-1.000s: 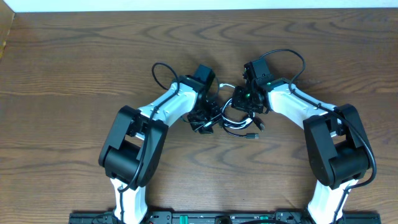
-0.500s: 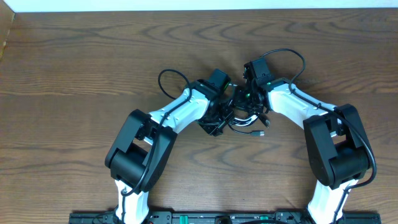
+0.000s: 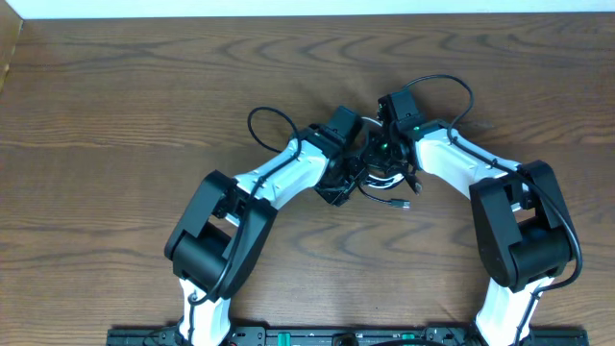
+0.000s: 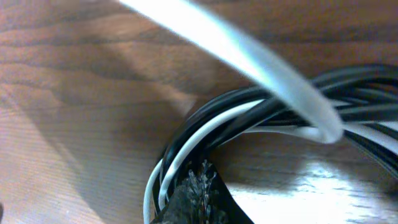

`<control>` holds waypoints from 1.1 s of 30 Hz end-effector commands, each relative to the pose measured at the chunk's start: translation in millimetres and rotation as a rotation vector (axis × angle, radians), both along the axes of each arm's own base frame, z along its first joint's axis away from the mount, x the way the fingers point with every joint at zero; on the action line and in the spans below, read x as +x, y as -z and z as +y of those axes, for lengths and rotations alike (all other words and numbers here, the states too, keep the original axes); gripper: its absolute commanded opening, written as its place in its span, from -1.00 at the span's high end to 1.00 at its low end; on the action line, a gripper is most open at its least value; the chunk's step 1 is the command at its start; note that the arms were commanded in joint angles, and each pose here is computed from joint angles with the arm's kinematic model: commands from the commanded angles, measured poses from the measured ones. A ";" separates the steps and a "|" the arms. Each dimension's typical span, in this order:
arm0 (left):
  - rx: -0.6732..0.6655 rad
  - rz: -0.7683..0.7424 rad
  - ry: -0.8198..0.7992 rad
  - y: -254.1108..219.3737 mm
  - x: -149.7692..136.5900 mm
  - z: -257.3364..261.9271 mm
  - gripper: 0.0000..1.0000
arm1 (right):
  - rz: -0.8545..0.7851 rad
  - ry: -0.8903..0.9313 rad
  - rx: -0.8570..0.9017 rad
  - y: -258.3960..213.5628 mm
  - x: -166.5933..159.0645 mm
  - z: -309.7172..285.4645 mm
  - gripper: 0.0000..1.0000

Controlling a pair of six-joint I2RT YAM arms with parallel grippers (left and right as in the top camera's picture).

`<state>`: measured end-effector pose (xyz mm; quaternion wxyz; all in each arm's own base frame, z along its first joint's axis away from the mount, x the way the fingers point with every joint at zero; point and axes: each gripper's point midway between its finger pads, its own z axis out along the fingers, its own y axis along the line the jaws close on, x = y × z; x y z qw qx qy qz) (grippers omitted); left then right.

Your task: Untangle cables

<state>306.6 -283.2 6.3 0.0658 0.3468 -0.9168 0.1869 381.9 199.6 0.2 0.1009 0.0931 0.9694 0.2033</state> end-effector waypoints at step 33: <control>-0.019 -0.149 0.087 -5.7 7.0 -40.6 -0.02 | 0.011 -0.065 0.043 -0.7 -5.5 3.0 0.98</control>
